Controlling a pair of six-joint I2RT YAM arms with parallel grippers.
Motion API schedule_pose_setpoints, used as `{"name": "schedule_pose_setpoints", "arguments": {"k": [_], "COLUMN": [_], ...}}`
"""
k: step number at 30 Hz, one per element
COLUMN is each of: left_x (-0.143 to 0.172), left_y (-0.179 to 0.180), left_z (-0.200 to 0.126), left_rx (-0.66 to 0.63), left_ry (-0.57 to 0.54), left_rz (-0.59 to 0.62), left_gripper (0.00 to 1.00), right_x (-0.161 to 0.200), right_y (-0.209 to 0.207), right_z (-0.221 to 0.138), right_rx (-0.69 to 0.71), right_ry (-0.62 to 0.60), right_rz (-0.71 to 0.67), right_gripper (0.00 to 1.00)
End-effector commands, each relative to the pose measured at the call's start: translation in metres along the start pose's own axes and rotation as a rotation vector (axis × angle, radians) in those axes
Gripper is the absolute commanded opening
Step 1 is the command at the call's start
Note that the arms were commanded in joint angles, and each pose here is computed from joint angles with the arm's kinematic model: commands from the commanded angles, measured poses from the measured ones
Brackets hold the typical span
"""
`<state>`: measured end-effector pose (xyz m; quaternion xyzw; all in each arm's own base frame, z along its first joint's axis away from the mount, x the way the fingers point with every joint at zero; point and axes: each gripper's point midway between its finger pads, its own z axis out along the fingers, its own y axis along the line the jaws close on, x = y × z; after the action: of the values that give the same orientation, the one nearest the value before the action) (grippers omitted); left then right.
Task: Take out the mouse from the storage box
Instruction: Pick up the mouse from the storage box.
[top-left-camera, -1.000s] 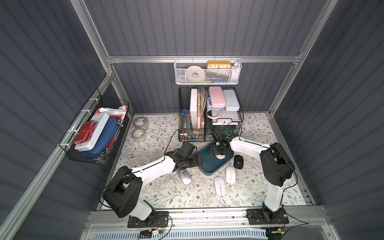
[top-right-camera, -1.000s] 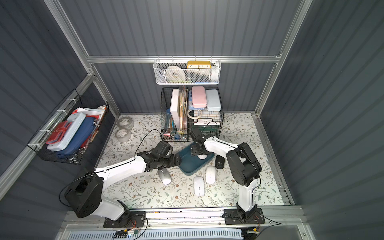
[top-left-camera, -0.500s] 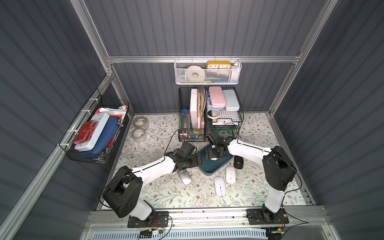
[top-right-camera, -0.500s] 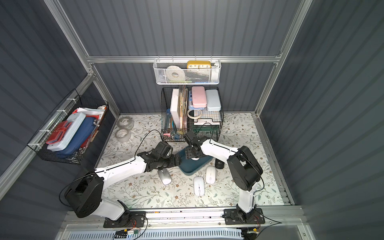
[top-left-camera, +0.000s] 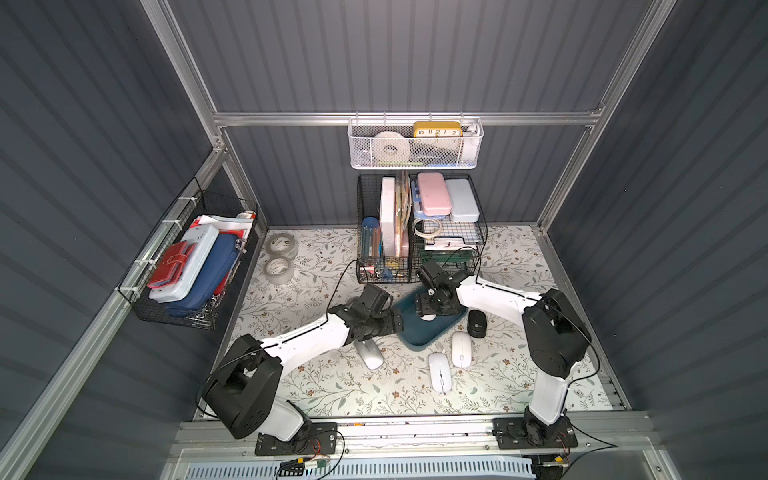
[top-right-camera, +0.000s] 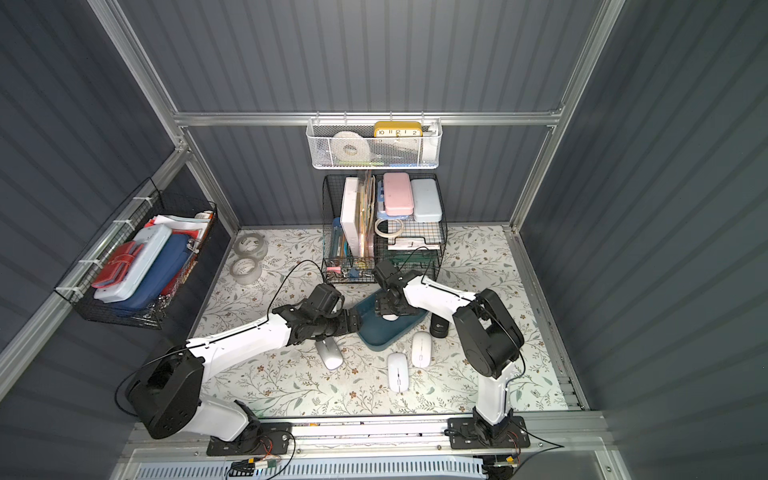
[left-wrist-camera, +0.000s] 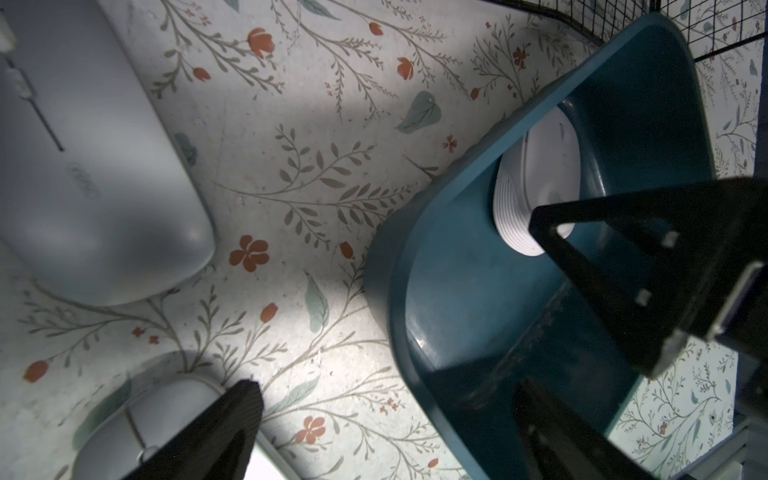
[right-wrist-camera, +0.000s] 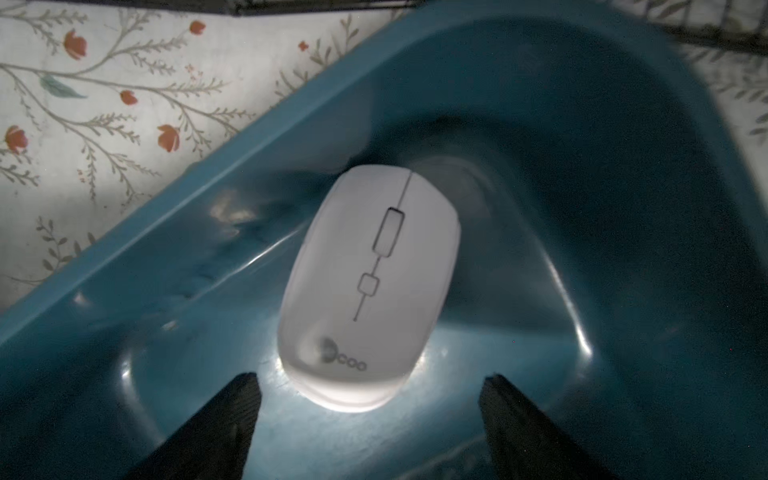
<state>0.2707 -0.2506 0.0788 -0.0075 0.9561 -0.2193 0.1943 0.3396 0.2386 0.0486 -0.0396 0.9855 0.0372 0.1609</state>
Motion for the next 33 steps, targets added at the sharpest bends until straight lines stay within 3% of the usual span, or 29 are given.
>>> {"name": "schedule_pose_setpoints", "arguments": {"k": [1, 8, 16, 33], "left_x": [0.003, 0.004, 0.003, 0.001], "left_y": [0.000, 0.001, 0.000, 0.000], "left_z": [-0.002, -0.005, -0.004, -0.008], "left_rx": [0.001, 0.003, 0.006, 0.011], "left_ry": [-0.002, -0.005, -0.004, -0.016], "left_rz": [-0.005, -0.005, -0.004, 0.004], "left_gripper": [0.99, 0.99, 0.99, 0.99], "right_x": [-0.006, -0.008, -0.015, -0.014], "right_y": [0.022, 0.006, 0.008, -0.016], "right_z": [-0.001, 0.010, 0.017, 0.020], "right_rx": [-0.024, 0.109, 0.134, 0.191], "right_ry": [-0.023, -0.024, -0.030, -0.028], "right_rz": [0.003, 0.045, 0.080, 0.124], "right_gripper": [0.92, 0.96, 0.96, 0.84]}}
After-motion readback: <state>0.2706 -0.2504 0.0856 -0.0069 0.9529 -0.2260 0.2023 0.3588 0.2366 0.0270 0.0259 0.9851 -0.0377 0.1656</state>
